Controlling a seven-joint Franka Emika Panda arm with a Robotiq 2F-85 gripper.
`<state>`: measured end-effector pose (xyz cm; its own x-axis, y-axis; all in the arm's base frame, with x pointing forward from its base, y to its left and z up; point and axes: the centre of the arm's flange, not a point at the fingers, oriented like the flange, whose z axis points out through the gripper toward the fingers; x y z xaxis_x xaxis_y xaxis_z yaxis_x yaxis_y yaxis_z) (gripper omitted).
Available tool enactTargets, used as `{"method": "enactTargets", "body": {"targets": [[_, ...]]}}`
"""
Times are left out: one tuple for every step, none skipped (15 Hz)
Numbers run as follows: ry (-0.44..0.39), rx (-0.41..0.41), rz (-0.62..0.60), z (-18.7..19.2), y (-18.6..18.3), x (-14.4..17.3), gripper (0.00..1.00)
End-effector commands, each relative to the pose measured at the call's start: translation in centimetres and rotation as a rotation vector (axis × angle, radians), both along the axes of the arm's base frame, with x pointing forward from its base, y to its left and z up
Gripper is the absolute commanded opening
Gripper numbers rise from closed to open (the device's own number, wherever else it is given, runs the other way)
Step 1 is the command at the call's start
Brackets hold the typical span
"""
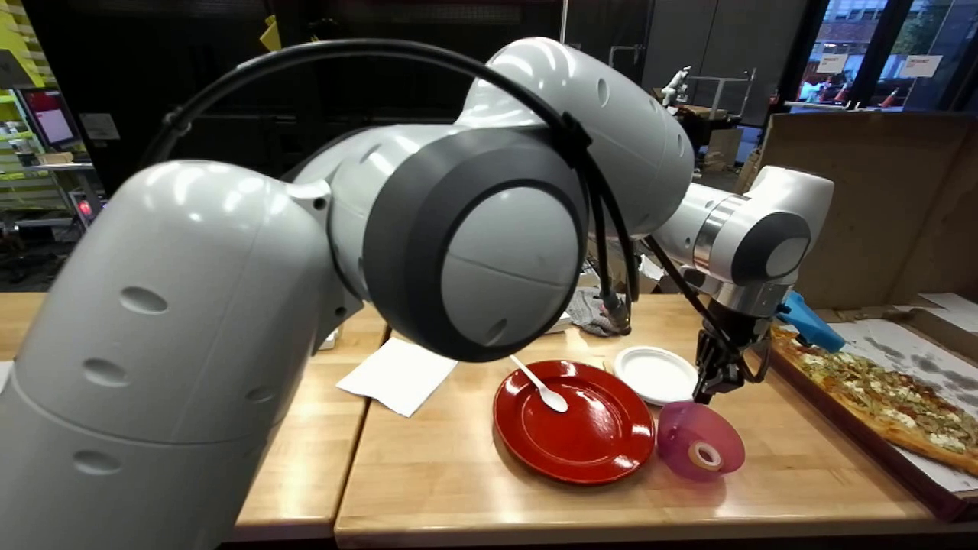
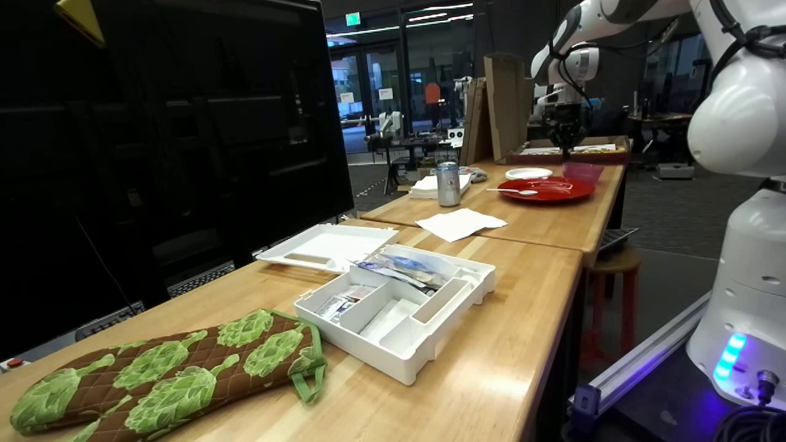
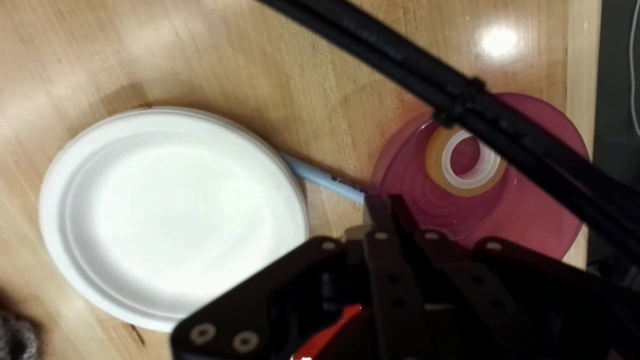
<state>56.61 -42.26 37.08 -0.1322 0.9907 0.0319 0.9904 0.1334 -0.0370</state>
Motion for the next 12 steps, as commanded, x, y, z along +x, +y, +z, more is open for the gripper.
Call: {"method": "enactTargets", "body": {"targets": [[-0.019, -0.005, 0.003, 1.3, 1.0, -0.7, 0.38], [-0.02, -0.002, 0.001, 1.5, 1.3, -0.8, 0.44], [-0.023, -0.002, 0.001, 1.7, 1.6, -0.9, 0.5], [-0.027, -0.003, 0.003, 2.0, 1.9, -1.0, 0.58], [-0.031, -0.002, 0.006, 2.2, 2.0, -1.0, 0.64], [-0.034, -0.001, 0.008, 2.5, 2.2, -1.1, 0.72], [-0.035, 0.005, 0.013, 2.7, 2.6, -1.1, 0.78], [-0.033, 0.008, 0.016, 2.8, 2.9, -1.1, 0.84], [-0.03, 0.01, 0.02, 2.9, 3.3, -1.1, 0.92], [-0.027, 0.015, 0.022, 2.8, 3.5, -1.0, 0.98], [-0.022, 0.02, 0.024, 2.7, 3.8, -1.0, 1.0], [-0.016, 0.025, 0.025, 2.5, 4.0, -0.9, 1.0]]}}
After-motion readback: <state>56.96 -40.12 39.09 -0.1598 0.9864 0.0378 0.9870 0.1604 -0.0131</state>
